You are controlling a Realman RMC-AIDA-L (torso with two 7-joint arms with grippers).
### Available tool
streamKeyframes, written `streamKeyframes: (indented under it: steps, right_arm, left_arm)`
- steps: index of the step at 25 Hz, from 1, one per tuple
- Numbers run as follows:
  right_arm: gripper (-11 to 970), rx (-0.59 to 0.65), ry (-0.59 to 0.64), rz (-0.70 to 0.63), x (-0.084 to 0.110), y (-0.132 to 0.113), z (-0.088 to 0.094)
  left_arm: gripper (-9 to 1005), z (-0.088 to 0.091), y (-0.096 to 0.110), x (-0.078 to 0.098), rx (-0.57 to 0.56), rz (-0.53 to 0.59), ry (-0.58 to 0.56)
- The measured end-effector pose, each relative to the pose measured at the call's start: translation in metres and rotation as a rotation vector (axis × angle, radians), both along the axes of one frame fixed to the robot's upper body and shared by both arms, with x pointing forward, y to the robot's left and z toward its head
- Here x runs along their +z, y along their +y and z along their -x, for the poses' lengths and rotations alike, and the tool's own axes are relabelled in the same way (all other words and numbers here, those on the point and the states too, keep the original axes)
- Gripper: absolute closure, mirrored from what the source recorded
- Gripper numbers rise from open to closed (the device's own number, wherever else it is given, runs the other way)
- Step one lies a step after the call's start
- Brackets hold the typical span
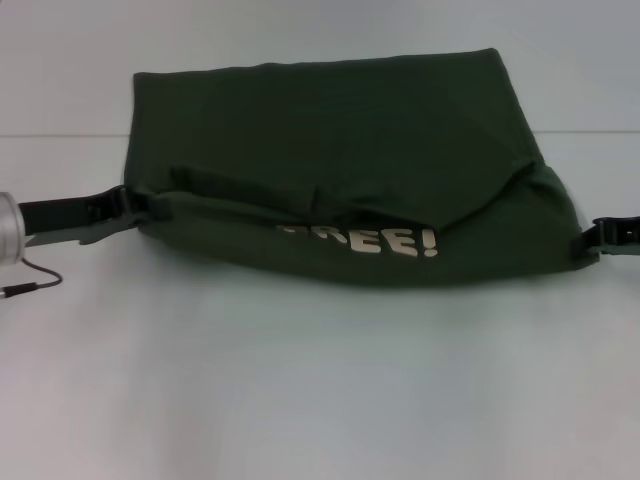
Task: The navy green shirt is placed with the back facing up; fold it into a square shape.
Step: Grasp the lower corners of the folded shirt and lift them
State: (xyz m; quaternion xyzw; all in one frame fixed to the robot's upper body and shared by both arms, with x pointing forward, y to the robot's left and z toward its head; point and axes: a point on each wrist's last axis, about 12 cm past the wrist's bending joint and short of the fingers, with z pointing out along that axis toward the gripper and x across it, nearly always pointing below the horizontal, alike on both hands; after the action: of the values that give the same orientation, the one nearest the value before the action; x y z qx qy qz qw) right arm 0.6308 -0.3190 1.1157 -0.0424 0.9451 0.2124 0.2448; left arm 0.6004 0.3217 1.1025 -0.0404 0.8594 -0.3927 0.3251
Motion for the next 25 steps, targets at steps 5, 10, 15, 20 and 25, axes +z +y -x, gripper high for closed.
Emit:
streamKeyframes:
  steps: [5,10,15,20,25]
  right_arm:
    - [927,-0.039,-0.006,-0.029,0.002,-0.019,0.012]
    - [926,-0.046,-0.002,-0.051,0.001,-0.023,0.016]
    - [925,-0.015,0.028,-0.079,0.001,-0.021,0.022]
    - [925,0.055,0.123,-0.138,0.005,-0.029,0.048]
    - [924,0.123,0.21,-0.187,0.008,-0.034,0.081]
  left_arm:
    - [891,0.001,0.014,0.003,0.006,-0.039,0.027]
    - [885,0.001,0.017,0.002,0.009,-0.059,0.036]
    - [879,0.008,0.014,0.0,-0.044,-0.056,0.045]
    - [873,0.036,0.018,0.004,-0.205,-0.029,0.077]
    - [867,0.062,0.022,0.008,-0.343,-0.026,0.168]
